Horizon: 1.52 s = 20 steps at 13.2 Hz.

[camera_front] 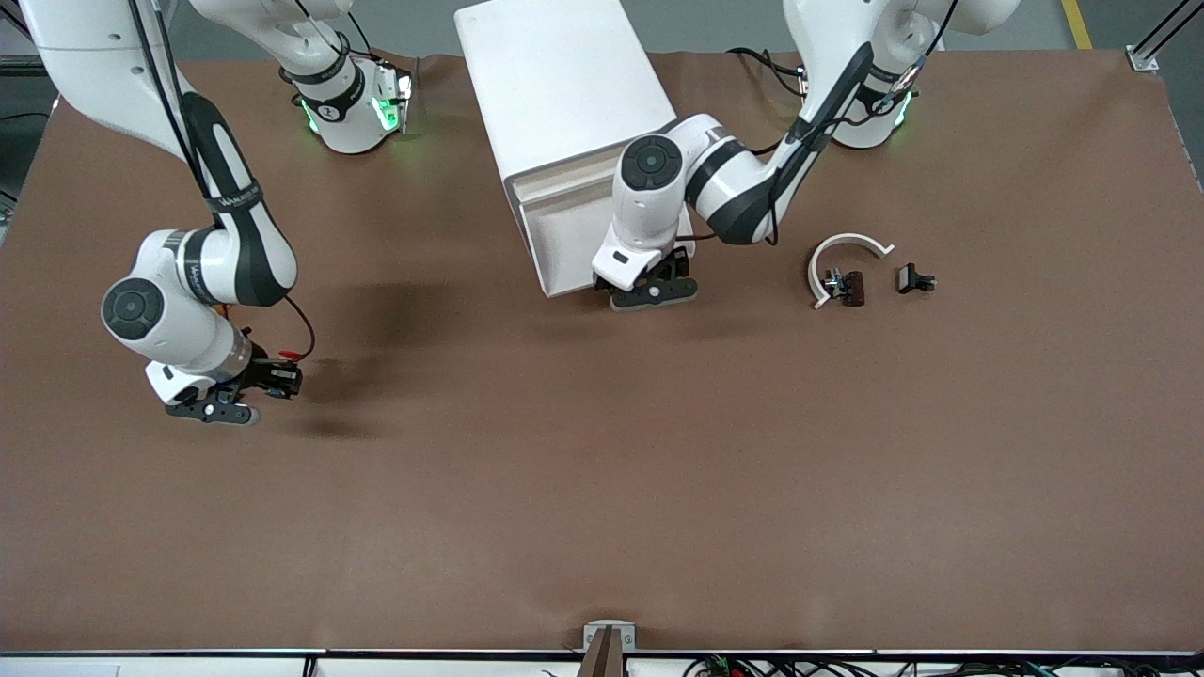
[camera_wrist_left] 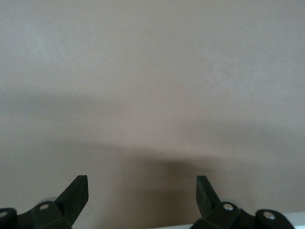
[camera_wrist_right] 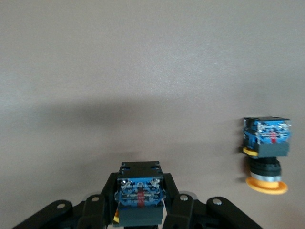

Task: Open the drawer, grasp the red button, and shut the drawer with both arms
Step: 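Shut the drawer using the left gripper while the right gripper holds the button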

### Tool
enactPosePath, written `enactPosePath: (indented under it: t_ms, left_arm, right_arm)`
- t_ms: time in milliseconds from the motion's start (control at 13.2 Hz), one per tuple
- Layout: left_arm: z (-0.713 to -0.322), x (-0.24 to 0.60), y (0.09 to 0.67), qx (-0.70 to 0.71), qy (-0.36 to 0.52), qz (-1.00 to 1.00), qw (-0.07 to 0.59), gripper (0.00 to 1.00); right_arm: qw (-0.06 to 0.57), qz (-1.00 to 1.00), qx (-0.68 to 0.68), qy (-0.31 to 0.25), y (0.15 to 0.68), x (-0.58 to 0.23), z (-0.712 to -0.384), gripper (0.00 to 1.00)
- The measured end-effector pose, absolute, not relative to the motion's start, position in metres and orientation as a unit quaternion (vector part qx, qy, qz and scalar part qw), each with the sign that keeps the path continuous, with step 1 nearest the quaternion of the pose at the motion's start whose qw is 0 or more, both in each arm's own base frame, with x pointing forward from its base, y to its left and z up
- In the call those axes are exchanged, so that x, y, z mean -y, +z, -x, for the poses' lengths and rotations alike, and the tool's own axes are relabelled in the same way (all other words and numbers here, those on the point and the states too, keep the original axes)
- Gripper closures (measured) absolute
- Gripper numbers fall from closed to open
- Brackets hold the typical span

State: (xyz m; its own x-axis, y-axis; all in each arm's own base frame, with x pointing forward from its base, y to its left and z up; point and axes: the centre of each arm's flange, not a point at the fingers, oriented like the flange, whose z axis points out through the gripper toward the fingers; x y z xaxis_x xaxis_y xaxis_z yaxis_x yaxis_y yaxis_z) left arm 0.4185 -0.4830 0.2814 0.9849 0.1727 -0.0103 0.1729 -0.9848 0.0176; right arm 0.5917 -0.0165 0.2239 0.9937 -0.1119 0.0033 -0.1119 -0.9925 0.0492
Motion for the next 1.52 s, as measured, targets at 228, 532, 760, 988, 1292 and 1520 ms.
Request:
enactPosePath:
  t_ms: [228, 532, 760, 988, 1292, 1520]
  left_arm:
    - [-0.392, 0.505, 0.282, -0.079, -0.006, -0.997, 0.01, 0.0]
    - [-0.37, 0.524, 0.287, -0.08, -0.011, -0.997, 0.018, 0.0]
    - [-0.355, 0.534, 0.289, -0.074, -0.017, -0.997, 0.019, 0.0]
    - [-0.341, 0.543, 0.291, -0.071, -0.022, -0.997, 0.022, 0.0]
    - [-0.326, 0.554, 0.295, -0.06, -0.024, -0.998, 0.026, 0.0]
    - [-0.326, 0.558, 0.3, -0.059, -0.021, -0.998, 0.031, 0.0]
  right_arm:
    - [0.026, -0.998, 0.058, -0.004, 0.211, 0.02, -0.591, 0.58]
    - [0.026, -0.997, 0.074, -0.002, 0.208, 0.04, -0.59, 0.58]
    - [0.026, -0.996, 0.081, 0.001, 0.203, 0.049, -0.59, 0.58]
    - [0.027, -0.996, 0.083, 0.003, 0.199, 0.052, -0.593, 0.58]
    - [0.027, -0.996, 0.082, 0.009, 0.198, 0.052, -0.602, 0.58]
    - [0.028, -0.996, 0.082, 0.006, 0.193, 0.052, -0.603, 0.58]
